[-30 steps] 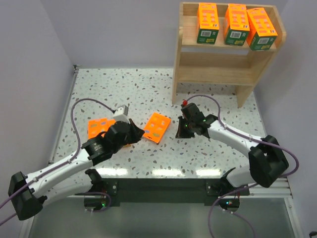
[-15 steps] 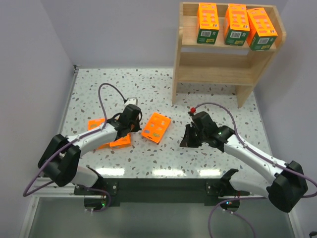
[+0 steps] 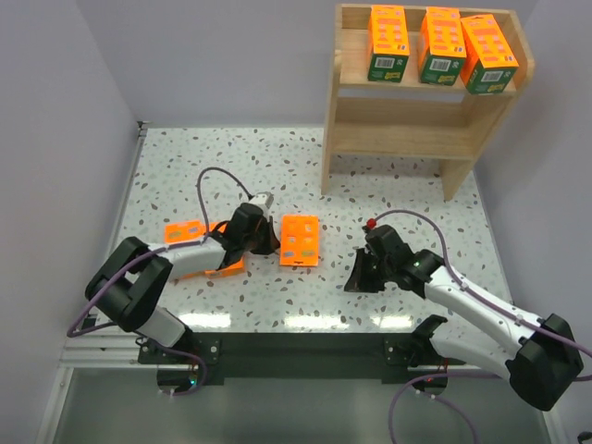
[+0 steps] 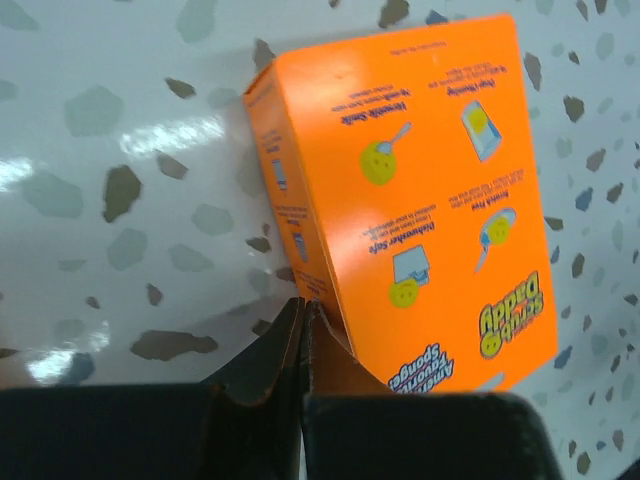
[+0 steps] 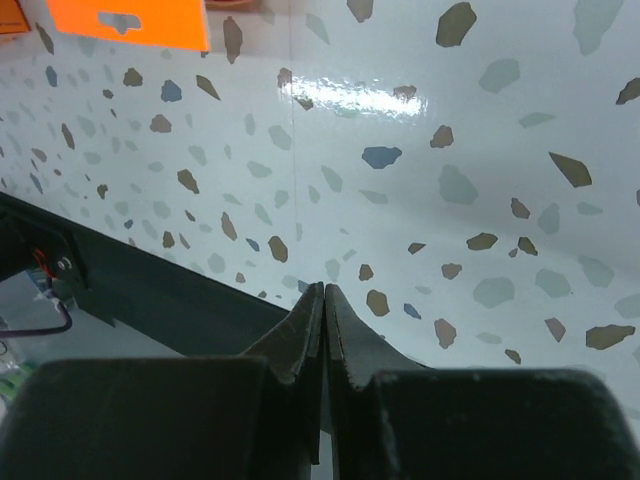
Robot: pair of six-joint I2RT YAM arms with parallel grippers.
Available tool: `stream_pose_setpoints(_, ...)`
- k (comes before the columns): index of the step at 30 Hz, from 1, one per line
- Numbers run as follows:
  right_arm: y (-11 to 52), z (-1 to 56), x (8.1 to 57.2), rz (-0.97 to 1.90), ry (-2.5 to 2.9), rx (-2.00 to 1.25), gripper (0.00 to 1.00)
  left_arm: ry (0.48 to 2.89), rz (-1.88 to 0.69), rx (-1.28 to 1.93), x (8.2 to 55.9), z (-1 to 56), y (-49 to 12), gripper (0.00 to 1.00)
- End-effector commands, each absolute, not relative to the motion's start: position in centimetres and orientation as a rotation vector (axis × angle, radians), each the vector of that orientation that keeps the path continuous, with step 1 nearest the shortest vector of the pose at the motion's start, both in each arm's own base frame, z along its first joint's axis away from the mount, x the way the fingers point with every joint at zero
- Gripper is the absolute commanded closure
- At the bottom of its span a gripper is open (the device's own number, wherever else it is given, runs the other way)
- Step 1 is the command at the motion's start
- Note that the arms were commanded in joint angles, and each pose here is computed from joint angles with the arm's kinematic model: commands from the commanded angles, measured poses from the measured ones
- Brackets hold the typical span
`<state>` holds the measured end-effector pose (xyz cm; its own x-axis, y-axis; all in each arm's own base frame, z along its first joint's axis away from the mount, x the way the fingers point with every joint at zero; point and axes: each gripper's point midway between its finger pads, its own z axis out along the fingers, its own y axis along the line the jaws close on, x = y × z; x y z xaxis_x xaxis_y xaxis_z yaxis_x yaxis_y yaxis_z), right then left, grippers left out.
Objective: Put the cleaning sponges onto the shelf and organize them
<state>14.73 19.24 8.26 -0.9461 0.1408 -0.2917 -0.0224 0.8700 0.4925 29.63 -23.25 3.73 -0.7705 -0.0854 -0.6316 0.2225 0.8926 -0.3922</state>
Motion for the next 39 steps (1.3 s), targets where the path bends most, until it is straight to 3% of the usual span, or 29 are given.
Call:
stream_pose_setpoints(1,20.4,8.4,15.3,0.798,2.694,0.188,0.94,2.316,-0.81,0.161,27.8,5.3,-27.2,1.0)
stream_pose_setpoints(6,21.8,8.8,15.9,0.909,2.647,0.246,0.67,2.321,-0.914,0.178,24.3,5.5,-30.4,1.0)
stream_pose_setpoints(9,22.0,9.2,16.3,0.941,2.614,0.302,0.37,2.316,-0.986,0.13,23.4,5.9,-31.6,1.0)
stream_pose_setpoints(13,21.9,9.4,17.9,0.925,2.537,0.398,0.24,2.317,-0.984,0.119,23.4,6.1,-31.8,1.0)
stream_pose_setpoints(20,21.5,9.0,23.7,0.981,2.366,0.5,0.25,2.333,-0.942,0.074,22.4,6.7,-30.0,1.0)
stream_pose_setpoints(26,20.9,8.6,27.6,1.104,2.31,0.446,0.32,2.297,-0.91,0.029,21.3,9.1,-27.4,1.0)
stream_pose_setpoints(30,22.0,8.4,28.5,1.23,2.294,0.391,0.42,2.268,-0.884,-0.001,21.0,10.6,-26.0,1.0)
stream_pose_setpoints(39,23.6,7.2,28.4,1.369,2.314,0.369,0.48,2.233,-0.832,-0.064,19.9,12.2,-22.9,1.0)
